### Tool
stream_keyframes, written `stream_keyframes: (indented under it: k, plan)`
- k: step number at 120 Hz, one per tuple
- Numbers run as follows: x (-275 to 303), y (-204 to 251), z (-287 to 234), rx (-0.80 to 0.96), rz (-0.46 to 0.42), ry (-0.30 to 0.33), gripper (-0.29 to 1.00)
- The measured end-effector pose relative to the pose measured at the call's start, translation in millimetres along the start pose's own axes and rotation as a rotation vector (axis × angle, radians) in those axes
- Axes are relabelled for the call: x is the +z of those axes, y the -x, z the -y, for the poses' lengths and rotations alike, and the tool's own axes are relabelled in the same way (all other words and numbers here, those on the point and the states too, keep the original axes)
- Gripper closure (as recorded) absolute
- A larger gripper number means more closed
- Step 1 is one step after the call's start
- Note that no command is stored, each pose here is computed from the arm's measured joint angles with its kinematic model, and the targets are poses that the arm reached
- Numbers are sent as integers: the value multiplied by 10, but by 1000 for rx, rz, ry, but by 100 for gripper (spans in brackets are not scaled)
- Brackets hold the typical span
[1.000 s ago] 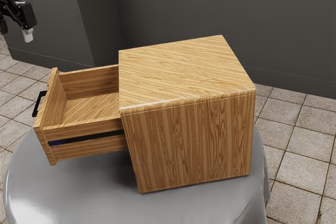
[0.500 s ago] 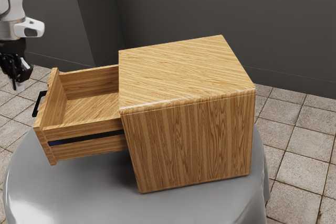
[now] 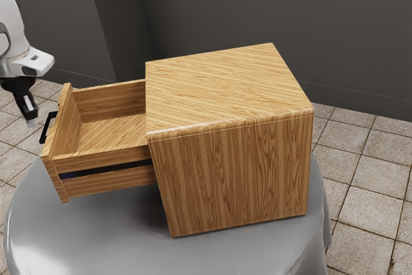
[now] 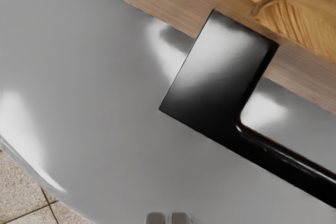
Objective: Push the drawer handle with one arm to close the drawer
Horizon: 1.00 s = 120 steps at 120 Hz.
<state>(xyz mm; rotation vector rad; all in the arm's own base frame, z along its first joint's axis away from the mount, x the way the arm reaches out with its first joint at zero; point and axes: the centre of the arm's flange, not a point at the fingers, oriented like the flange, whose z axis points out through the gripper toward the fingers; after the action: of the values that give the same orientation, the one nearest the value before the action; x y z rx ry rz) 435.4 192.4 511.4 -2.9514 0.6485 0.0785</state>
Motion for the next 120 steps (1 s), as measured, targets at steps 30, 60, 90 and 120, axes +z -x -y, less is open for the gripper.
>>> stream_keyframes:
  k: [30, 60, 90, 120]
  plan:
    - [229, -41, 16, 190, -81, -45, 78]
    - [198, 81, -66, 324, -155, -68, 78]
    - [212, 102, -170, 427, -167, -67, 79]
    - [207, 218, -302, 487, -173, -71, 79]
